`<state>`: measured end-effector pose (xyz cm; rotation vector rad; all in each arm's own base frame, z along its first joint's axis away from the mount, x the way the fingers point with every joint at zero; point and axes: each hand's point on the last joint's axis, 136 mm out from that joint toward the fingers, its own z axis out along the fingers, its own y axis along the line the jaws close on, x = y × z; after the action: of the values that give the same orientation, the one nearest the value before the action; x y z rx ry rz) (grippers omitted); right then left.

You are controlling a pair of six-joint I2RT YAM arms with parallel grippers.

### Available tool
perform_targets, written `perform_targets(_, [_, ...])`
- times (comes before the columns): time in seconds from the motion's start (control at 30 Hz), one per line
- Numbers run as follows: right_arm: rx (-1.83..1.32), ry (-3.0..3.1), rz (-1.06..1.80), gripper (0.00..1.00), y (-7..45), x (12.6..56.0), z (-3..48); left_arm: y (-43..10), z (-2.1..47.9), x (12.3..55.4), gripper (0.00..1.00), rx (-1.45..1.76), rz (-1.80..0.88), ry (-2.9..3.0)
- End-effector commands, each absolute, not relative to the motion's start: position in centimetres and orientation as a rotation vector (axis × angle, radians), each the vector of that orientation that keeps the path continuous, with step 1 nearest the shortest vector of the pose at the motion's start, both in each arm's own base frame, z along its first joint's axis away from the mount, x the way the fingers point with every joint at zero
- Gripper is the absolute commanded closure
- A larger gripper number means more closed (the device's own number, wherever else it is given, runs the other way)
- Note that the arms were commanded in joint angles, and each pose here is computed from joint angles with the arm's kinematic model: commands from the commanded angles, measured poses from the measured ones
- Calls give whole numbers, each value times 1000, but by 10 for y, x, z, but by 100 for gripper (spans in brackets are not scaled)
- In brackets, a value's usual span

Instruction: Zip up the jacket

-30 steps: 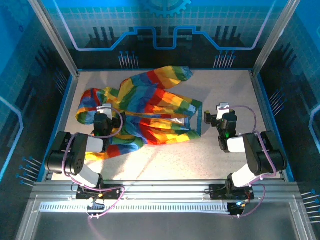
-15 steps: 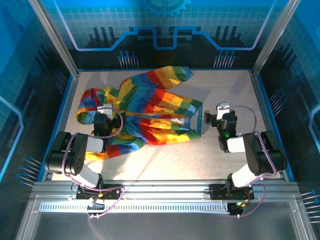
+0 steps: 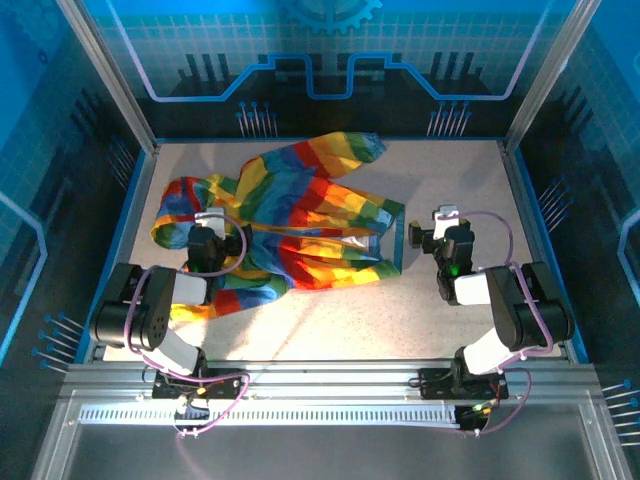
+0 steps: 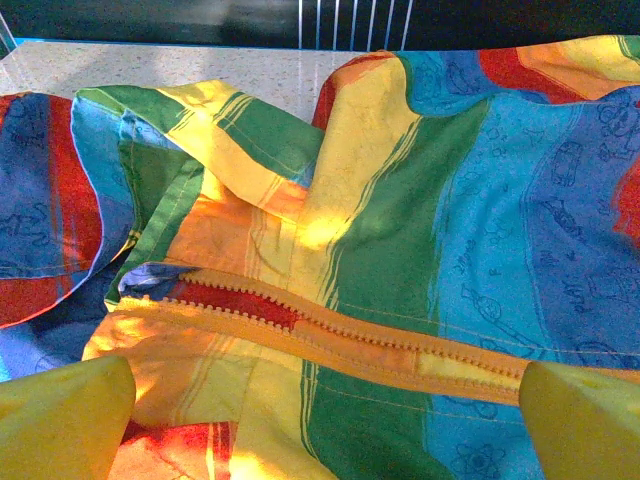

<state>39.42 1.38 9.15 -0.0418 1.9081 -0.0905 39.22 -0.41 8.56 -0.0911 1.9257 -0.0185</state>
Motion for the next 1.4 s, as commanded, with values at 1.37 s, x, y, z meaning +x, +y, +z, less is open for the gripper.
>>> perform_targets(1.37, [-477,2136,-135,0,114,441,147,-61,157,323,32,-331,-343,2058])
